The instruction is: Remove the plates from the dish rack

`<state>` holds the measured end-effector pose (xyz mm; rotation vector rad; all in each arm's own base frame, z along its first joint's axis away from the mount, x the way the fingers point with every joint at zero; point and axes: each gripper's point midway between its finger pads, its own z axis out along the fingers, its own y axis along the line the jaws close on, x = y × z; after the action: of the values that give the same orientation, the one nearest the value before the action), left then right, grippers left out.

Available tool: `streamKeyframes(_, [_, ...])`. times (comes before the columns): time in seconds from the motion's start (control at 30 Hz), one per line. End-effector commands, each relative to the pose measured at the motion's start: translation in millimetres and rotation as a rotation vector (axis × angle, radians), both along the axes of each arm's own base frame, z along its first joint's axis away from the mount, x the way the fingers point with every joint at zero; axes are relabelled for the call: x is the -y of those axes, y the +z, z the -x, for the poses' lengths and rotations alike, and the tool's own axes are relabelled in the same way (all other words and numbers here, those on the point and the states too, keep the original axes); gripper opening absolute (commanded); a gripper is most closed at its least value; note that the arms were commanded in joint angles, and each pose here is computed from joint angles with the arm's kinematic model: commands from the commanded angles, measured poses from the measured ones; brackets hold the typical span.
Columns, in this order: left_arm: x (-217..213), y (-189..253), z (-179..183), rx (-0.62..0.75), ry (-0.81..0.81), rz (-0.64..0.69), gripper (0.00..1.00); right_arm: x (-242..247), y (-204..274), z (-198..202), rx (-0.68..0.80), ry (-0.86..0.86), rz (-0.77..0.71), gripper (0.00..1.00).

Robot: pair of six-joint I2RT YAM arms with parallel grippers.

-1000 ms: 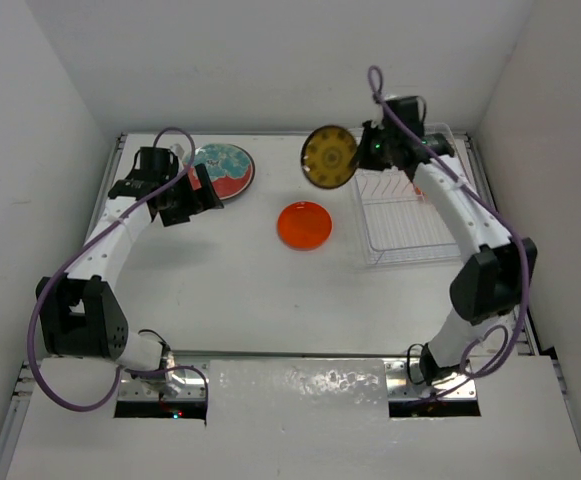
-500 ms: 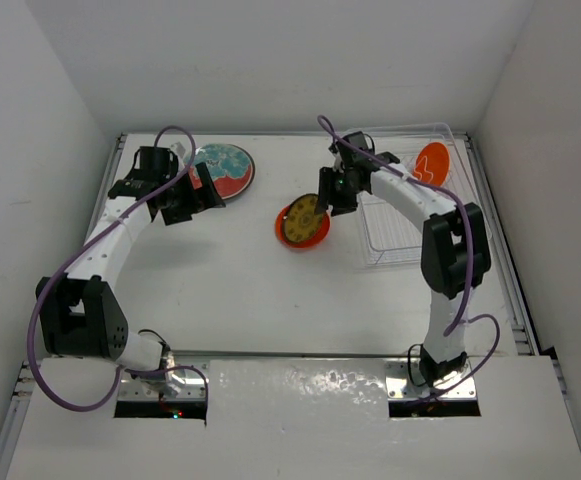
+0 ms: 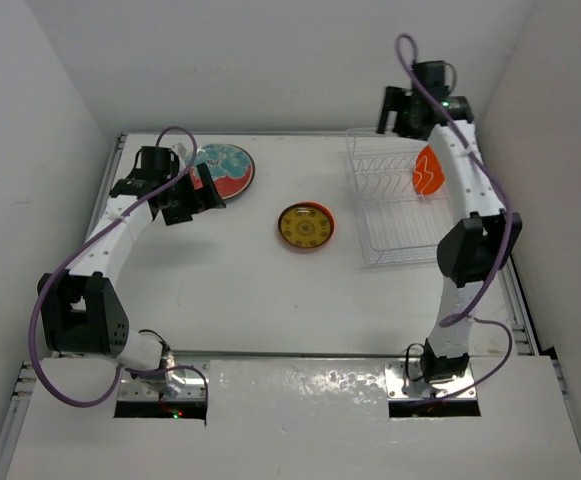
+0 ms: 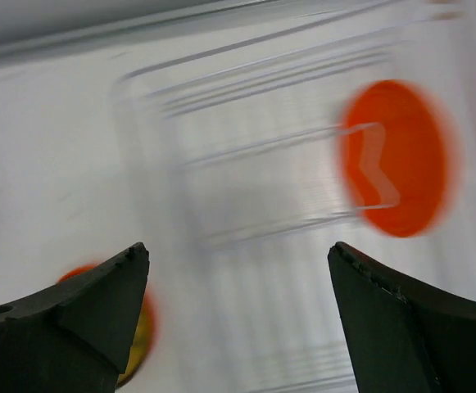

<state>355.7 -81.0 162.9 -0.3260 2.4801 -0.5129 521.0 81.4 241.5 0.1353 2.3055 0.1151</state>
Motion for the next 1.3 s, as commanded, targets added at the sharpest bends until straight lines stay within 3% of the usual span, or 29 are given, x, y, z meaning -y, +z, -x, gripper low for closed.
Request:
streamKeyframes(0.0, [4.5,19.1,-5.0,0.075,-0.032,-0.003,1.00,122.1,-22.8,-6.6,-0.053,-0.245,0.242,0.87])
streamKeyframes(0.2, [4.0,16.3,1.7,0.060,-0.039,-0.007,1.00,188.0,-43.7,-22.4,-0.066,-0.364,0.467,0.87])
streamKeyframes(0.33, [3.6,13.1,4.2,0.051,-0.043,-0.014,1.00,204.2,-68.6,-19.5,-0.096,-0.394,0.528,0.86])
streamKeyframes(0.6, [2.8,-5.5,13.4,0.009,-0.052,-0.023,1.00,215.9,-113.5,-31.1,-0.135,-0.348,0.455,0.78])
streamKeyframes(0.63, [3.3,-5.3,13.2,0.009,-0.055,-0.022,1.00,214.3,-119.8,-33.5,-0.138,-0.333,0.440,0.75])
streamKeyframes(0.67, [3.5,-7.0,11.8,0.004,-0.054,-0.021,1.00,213.5,-121.8,-36.1,-0.132,-0.331,0.424,0.60])
streamKeyframes(0.73, [4.8,-9.3,9.9,-0.003,-0.060,-0.016,1.00,212.1,-128.2,-39.7,-0.130,-0.325,0.414,0.46])
streamKeyframes(0.87, [6.5,-14.5,7.7,-0.020,-0.066,-0.015,1.00,210.6,-134.5,-39.6,-0.141,-0.321,0.406,0.32])
streamKeyframes(0.93, [5.5,-14.3,7.0,-0.018,-0.064,-0.021,1.00,210.6,-137.0,-37.3,-0.127,-0.331,0.402,0.19])
streamKeyframes(1.07, [4.0,-14.4,5.7,-0.019,-0.060,-0.029,1.00,212.1,-106.5,-26.3,-0.053,-0.406,0.377,0.15])
streamKeyframes(1.13, [4.2,-13.2,3.8,-0.016,-0.058,-0.028,1.00,213.4,-92.8,-22.8,-0.011,-0.445,0.369,0.06])
streamKeyframes(1.27, [5.5,-14.2,0.0,-0.027,-0.061,-0.023,1.00,210.6,-58.2,-19.7,0.078,-0.475,0.329,0.00])
